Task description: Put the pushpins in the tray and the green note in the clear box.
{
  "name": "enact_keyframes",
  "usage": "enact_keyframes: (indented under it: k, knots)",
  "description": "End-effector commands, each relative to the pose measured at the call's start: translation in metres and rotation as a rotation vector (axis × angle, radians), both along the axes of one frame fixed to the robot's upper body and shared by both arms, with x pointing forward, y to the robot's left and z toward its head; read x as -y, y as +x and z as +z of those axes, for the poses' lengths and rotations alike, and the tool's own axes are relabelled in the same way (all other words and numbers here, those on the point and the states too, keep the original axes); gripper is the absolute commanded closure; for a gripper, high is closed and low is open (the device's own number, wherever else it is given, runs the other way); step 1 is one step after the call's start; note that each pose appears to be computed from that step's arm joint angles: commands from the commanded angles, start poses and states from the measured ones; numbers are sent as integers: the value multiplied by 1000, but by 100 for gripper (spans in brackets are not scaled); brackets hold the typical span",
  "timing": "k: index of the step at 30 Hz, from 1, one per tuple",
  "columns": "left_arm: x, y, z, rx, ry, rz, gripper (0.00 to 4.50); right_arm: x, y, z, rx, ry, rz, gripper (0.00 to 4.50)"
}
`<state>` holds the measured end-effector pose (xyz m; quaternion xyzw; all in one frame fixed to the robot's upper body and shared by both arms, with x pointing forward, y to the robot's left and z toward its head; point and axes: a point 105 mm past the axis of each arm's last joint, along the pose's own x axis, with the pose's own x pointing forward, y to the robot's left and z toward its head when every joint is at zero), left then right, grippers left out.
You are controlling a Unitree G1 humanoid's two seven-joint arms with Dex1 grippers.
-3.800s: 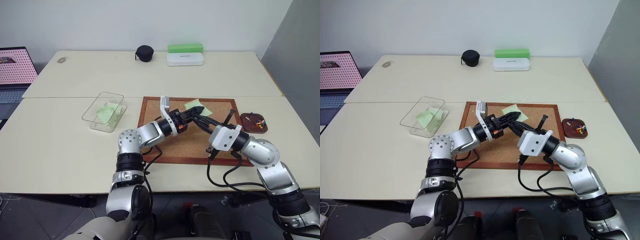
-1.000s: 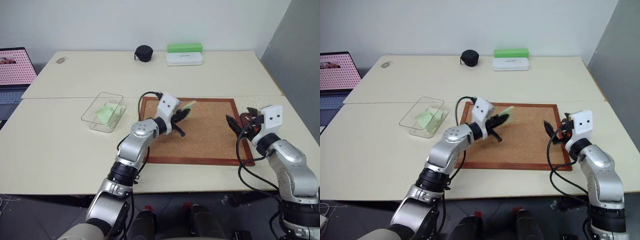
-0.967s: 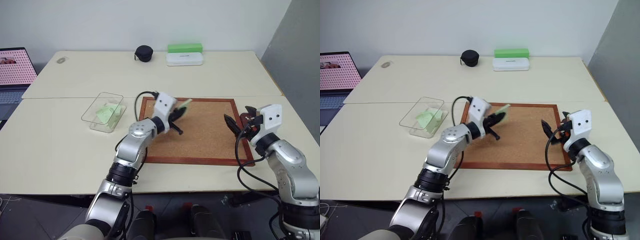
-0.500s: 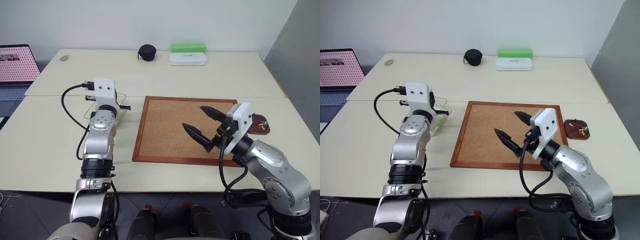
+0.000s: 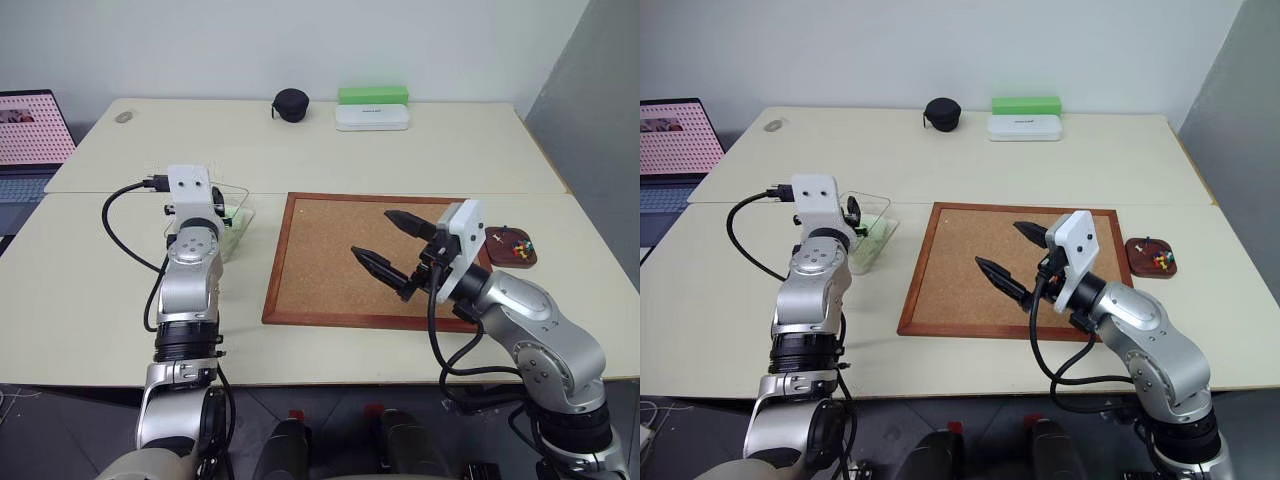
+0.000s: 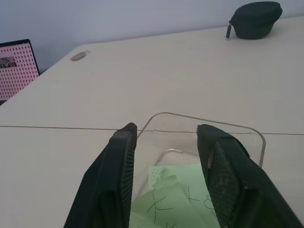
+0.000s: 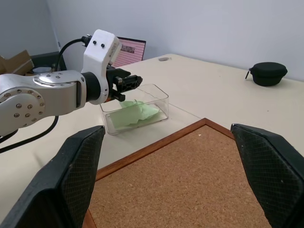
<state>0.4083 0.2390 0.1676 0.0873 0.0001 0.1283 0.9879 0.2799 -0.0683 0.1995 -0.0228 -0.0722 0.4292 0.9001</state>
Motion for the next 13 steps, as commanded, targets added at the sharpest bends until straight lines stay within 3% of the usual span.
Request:
enact_keyframes:
  k: [1,5,13]
  knots:
    - [26,-4,15,62,15,-142,127,9,4,3,34,10,-88,0]
    - [78,-20,5,49,-2,-404,54,32,26,-20,2,-61,-363,0]
    - [116,-53,-28,-20,-85,-567,54,61,46,-48,-44,-94,-713,0]
